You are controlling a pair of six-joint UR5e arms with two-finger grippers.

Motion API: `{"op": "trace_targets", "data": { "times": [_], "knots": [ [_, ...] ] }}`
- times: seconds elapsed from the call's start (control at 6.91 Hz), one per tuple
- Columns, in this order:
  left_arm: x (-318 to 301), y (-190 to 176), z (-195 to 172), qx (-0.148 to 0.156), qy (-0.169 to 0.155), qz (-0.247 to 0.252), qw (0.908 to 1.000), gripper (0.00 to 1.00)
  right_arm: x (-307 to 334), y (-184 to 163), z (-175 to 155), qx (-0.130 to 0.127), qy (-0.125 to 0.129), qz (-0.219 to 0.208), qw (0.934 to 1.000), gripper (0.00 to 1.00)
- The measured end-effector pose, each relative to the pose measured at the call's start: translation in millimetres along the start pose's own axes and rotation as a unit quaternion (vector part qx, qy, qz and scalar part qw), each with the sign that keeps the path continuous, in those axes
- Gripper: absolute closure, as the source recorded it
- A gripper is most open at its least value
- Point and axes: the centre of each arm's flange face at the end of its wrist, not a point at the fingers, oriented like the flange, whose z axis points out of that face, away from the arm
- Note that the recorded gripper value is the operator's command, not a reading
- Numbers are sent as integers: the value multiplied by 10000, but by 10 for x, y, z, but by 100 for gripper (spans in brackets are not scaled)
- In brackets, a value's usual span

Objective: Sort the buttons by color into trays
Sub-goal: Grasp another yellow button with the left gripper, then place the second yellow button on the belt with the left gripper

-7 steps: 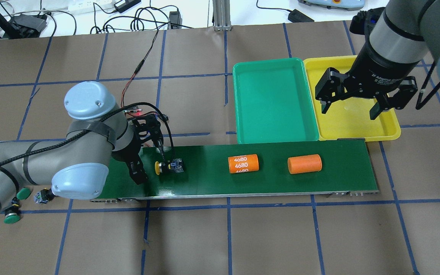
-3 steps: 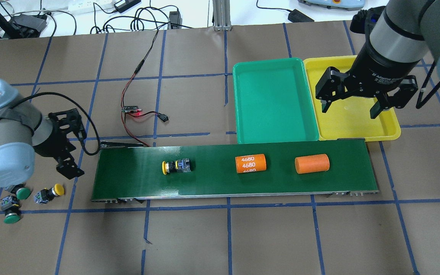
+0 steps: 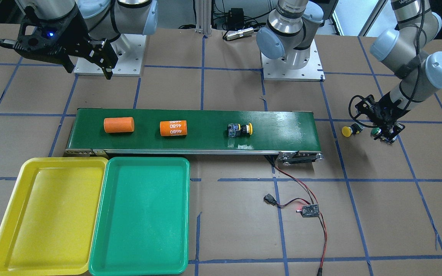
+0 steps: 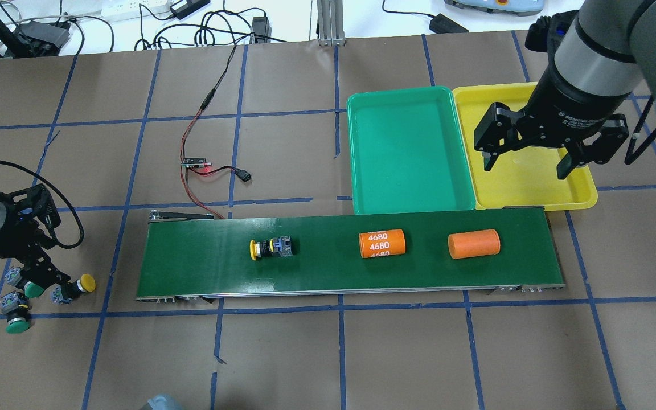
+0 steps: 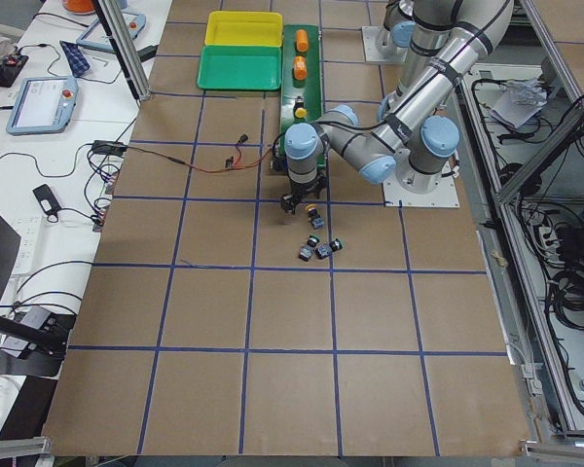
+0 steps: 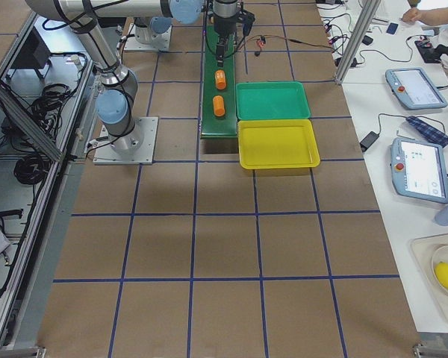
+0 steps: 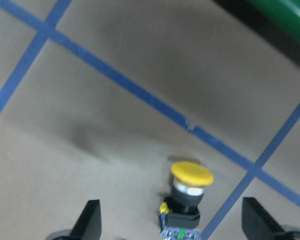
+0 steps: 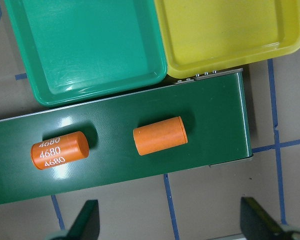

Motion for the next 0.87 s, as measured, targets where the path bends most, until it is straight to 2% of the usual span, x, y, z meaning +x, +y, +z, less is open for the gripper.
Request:
{"op": "trace_targets", "data": {
  "times": [0.14, 0.29, 0.43, 0.58, 0.87],
  "knots": [
    [55, 28, 176, -8, 93, 82, 9999, 2, 4, 20, 1, 12, 1, -12, 10000, 0],
    [126, 30, 321, -65, 71, 256, 9996, 12, 5, 30, -4, 29, -4, -18, 10000, 0],
    [156, 31, 394, -126, -4, 448, 9989, 66, 4, 30, -4, 34, -7, -22, 10000, 0],
    [164, 32, 441, -155, -43, 557, 9983, 83, 4, 31, -5, 37, -11, -24, 10000, 0],
    [162, 24, 489, -169, -70, 689, 9975, 100, 2, 30, -6, 44, -22, -25, 10000, 0]
  ]
}}
